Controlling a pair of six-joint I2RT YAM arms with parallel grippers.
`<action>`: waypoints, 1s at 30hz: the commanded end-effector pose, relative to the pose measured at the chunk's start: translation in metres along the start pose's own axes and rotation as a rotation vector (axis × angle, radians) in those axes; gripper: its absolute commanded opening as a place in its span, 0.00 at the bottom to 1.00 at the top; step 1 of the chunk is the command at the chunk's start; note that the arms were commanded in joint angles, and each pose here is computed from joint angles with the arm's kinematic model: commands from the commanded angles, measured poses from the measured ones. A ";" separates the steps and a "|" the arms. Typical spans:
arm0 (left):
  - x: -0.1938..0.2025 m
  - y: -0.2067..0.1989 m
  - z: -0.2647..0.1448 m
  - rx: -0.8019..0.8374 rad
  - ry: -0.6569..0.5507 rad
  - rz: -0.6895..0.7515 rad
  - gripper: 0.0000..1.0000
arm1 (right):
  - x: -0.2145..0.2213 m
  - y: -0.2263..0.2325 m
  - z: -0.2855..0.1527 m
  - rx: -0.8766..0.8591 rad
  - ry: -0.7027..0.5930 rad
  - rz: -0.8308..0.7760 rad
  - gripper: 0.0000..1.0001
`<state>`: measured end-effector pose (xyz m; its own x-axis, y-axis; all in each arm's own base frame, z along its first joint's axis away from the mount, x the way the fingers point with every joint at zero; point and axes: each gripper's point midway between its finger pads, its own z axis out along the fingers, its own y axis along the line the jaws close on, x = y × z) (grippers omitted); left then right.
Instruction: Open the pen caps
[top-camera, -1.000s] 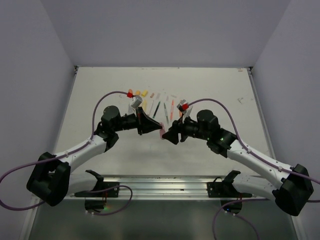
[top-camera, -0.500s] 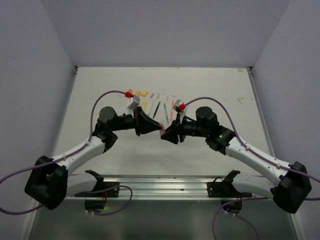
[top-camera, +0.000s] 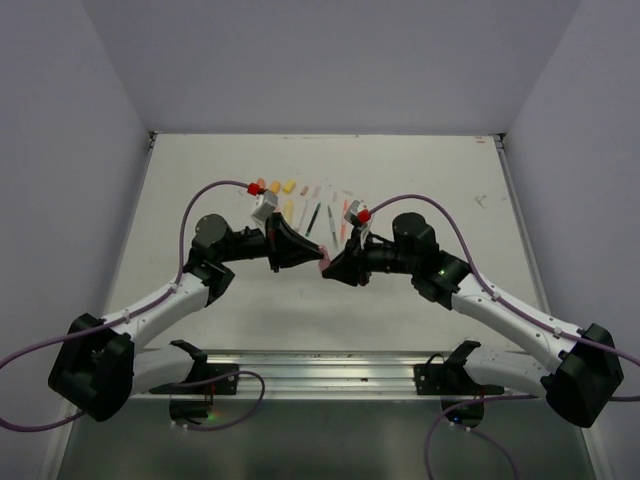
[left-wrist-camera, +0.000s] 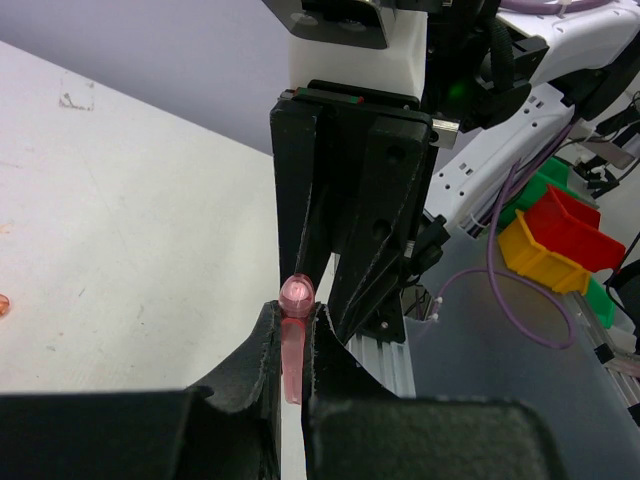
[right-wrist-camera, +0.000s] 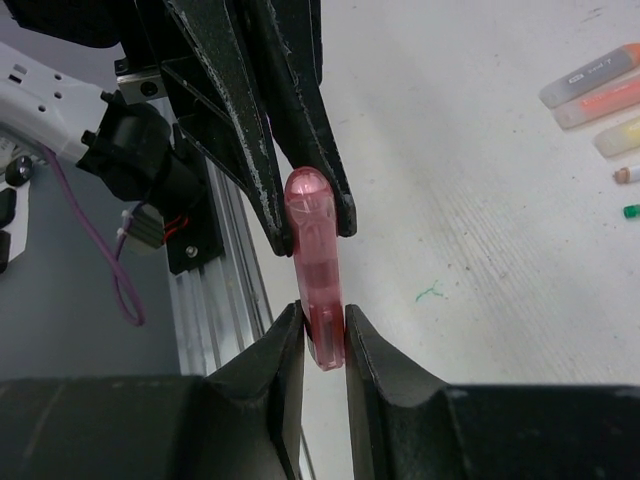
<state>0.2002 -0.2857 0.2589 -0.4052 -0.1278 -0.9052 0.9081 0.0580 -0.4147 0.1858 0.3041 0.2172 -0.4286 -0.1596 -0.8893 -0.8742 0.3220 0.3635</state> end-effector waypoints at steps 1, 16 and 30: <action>-0.042 -0.024 0.000 0.063 -0.101 0.151 0.00 | -0.004 0.005 -0.003 -0.026 -0.007 -0.011 0.07; -0.108 -0.045 -0.005 0.102 -0.432 0.239 0.00 | 0.039 0.021 0.000 -0.177 0.108 0.051 0.06; -0.134 -0.038 -0.009 0.070 -0.575 0.241 0.00 | 0.065 0.017 -0.001 -0.167 0.148 0.092 0.10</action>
<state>0.2107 -0.2907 0.2845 -0.4338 -0.2797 -0.8565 0.8909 0.0090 -0.4541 0.1857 0.3083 0.2321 -0.3520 -0.0843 -0.9322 -0.9197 0.2161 0.3277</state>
